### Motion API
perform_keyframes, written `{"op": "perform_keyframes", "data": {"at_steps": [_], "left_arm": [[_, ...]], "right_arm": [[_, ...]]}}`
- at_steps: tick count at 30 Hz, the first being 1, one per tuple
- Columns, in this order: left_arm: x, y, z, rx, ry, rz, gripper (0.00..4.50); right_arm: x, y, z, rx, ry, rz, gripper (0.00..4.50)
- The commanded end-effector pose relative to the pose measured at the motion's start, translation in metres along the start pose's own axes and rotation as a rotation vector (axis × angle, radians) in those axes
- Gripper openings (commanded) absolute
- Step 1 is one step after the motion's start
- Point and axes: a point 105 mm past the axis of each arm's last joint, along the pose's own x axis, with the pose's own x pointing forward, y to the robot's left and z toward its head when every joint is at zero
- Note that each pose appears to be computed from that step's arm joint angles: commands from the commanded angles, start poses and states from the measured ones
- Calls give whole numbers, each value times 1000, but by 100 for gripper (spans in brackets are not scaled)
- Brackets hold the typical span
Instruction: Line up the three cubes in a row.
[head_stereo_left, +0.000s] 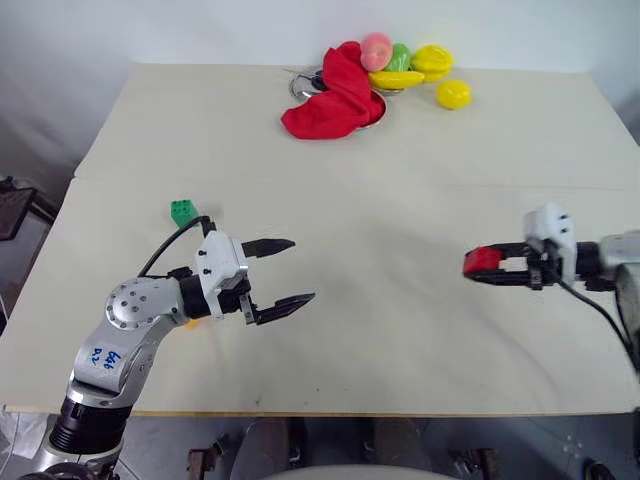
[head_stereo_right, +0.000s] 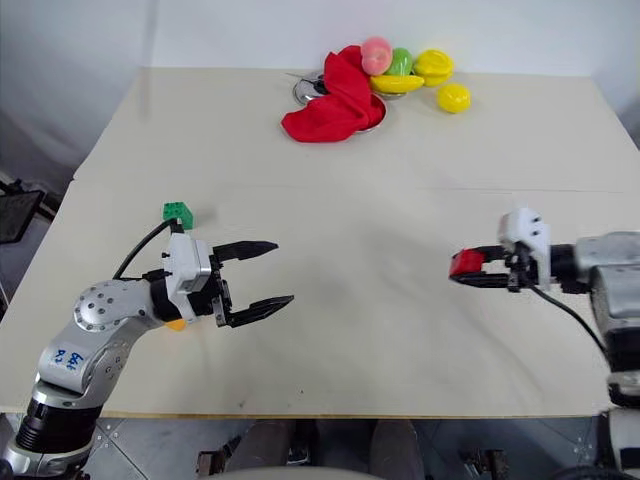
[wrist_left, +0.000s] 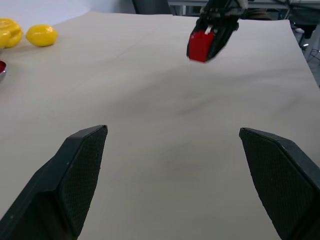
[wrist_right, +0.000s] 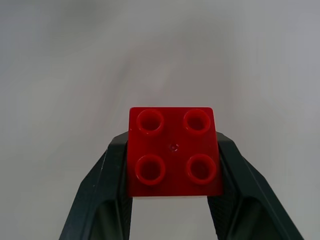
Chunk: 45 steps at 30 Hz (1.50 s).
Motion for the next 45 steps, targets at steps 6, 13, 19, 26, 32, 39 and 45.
{"op": "perform_keyframes", "data": {"at_steps": [6,13,19,26,32,39,45], "left_arm": [[-9,2,9,41,4,-5,450],[-13,5,9,57,23,-22,450],[-14,4,7,61,23,-42,450],[-14,-1,6,87,18,-108,450],[-28,10,14,84,-6,-46,450],[-103,65,26,102,-58,479,450],[-211,65,-11,44,49,925,450]], "right_arm": [[29,6,-6,-70,-5,164,152],[22,6,-22,-70,47,161,152],[10,6,-28,-82,79,143,152],[6,-3,-14,-131,12,92,381],[-8,-2,25,-231,-129,58,447],[-7,23,66,-189,-396,67,447],[18,42,76,-122,-581,-21,447]]}}
